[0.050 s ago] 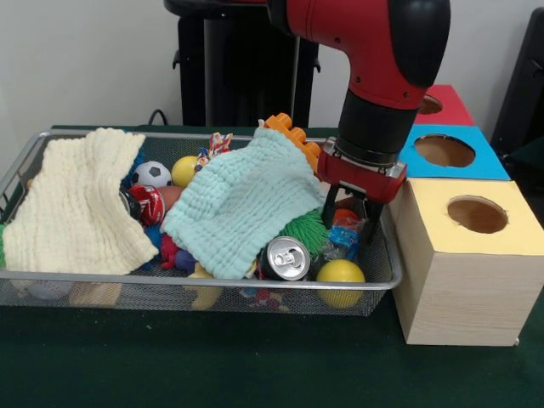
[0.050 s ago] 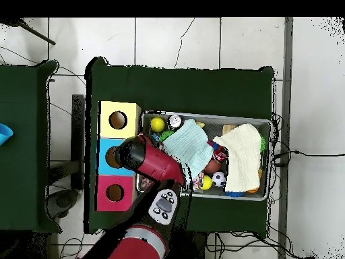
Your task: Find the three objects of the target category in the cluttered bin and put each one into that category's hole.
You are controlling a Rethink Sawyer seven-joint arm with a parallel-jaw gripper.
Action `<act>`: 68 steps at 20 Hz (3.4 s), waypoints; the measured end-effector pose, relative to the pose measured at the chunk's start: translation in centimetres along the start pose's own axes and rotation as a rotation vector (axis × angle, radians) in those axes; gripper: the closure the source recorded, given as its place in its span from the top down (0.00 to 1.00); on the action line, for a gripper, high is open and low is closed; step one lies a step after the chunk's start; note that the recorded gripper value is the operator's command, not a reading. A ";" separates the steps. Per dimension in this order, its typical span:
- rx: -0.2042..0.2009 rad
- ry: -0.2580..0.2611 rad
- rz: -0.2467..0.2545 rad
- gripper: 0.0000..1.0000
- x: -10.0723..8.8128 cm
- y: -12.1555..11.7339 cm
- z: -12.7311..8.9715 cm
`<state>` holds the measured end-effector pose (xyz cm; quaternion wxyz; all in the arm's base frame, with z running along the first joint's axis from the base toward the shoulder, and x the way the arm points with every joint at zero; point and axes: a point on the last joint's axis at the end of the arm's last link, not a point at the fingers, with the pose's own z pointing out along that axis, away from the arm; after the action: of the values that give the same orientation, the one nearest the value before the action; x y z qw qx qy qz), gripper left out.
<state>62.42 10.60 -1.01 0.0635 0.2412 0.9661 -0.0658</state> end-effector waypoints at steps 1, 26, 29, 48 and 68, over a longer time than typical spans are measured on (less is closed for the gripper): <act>-0.001 0.000 0.001 1.00 0.0 0.0 0.1; -0.022 0.006 0.028 0.00 0.4 -0.2 1.5; -0.015 0.028 0.010 0.00 0.9 0.0 0.6; -0.012 0.168 -0.087 0.00 1.2 0.0 -7.2; -0.033 0.191 -0.114 0.00 0.2 0.6 -10.6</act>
<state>61.59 12.88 9.33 -0.0286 0.1902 0.9809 -0.0303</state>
